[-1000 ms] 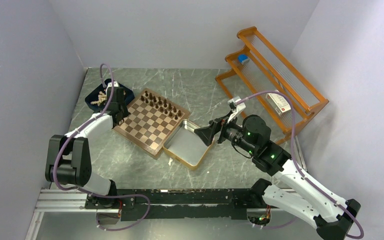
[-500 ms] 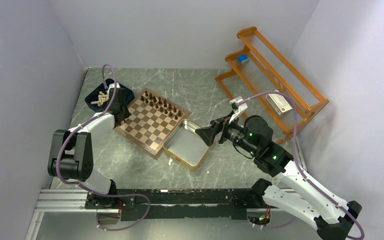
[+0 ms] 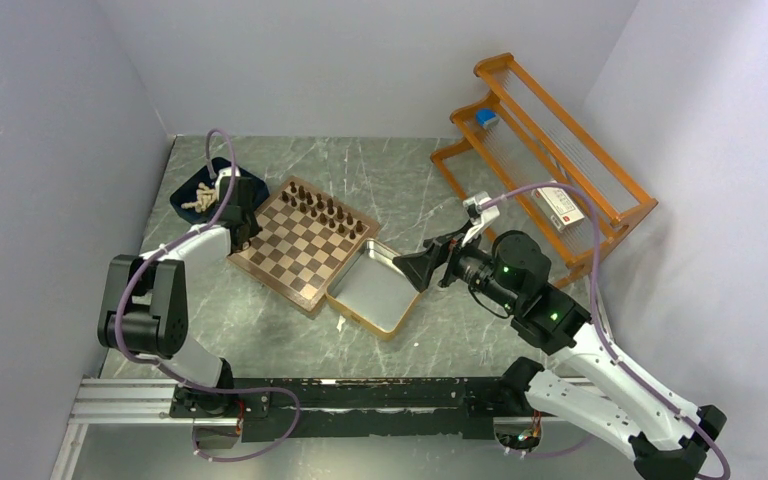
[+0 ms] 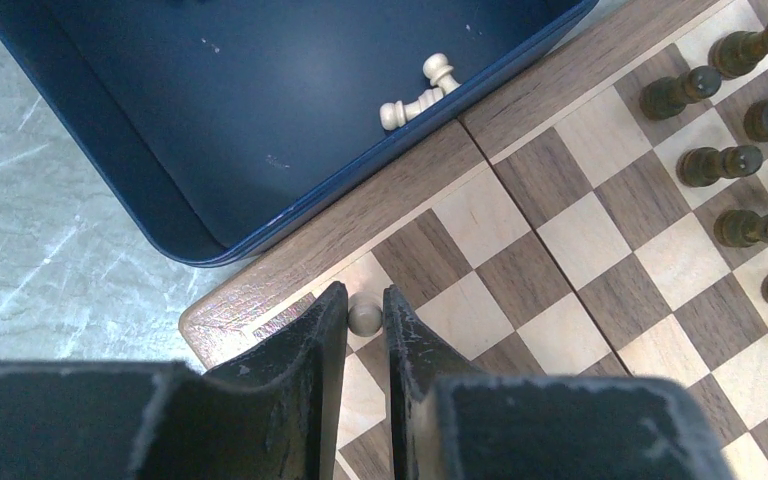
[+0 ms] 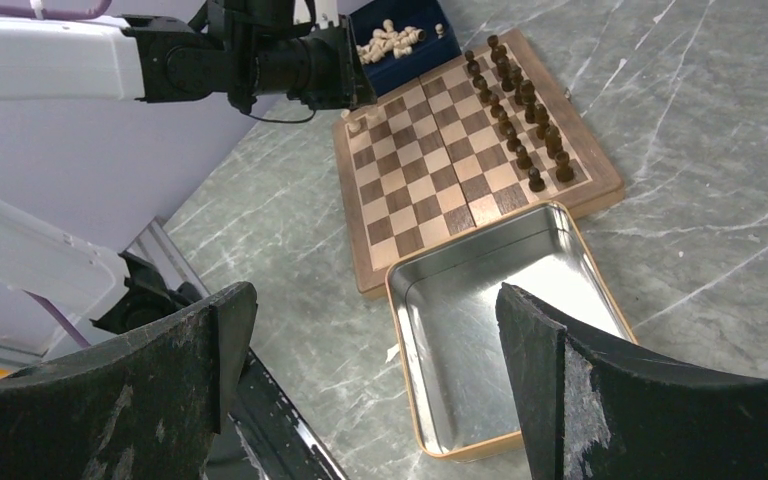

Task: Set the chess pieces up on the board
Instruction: Place the chess piece on the chessboard.

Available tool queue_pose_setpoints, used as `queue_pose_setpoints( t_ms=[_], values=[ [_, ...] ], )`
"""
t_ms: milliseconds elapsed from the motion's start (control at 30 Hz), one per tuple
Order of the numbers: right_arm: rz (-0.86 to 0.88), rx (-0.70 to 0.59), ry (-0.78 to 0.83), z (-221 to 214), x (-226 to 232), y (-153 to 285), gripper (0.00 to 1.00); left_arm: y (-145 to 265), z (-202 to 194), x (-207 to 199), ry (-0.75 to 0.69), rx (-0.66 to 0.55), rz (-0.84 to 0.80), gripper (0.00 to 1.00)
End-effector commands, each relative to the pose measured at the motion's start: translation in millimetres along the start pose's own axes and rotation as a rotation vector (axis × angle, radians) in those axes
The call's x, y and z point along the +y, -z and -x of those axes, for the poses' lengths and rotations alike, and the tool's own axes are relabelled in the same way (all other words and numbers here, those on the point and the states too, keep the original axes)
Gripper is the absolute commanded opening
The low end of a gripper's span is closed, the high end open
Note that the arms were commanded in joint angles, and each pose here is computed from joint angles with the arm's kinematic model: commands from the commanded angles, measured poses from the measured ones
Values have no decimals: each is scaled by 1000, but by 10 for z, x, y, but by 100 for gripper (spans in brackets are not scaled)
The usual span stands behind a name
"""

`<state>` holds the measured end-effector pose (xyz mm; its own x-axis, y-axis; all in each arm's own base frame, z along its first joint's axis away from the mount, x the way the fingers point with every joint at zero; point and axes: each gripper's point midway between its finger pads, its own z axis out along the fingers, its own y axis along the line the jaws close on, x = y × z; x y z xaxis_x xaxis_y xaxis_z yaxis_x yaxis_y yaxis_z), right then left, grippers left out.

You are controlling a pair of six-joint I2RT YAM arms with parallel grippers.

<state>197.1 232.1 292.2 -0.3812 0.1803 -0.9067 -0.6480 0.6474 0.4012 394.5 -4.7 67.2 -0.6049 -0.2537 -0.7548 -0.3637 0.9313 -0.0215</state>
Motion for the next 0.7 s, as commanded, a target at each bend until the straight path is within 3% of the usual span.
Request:
queue_pose_setpoints(
  t_ms=[0,667],
  values=[
    [5,-43,9,164,39,45,94,-41,41,-19,-1,-28,12,24],
    [-20,-56,3,153,-12,103,95,-96,5,-33,-18,-15,11,27]
  ],
)
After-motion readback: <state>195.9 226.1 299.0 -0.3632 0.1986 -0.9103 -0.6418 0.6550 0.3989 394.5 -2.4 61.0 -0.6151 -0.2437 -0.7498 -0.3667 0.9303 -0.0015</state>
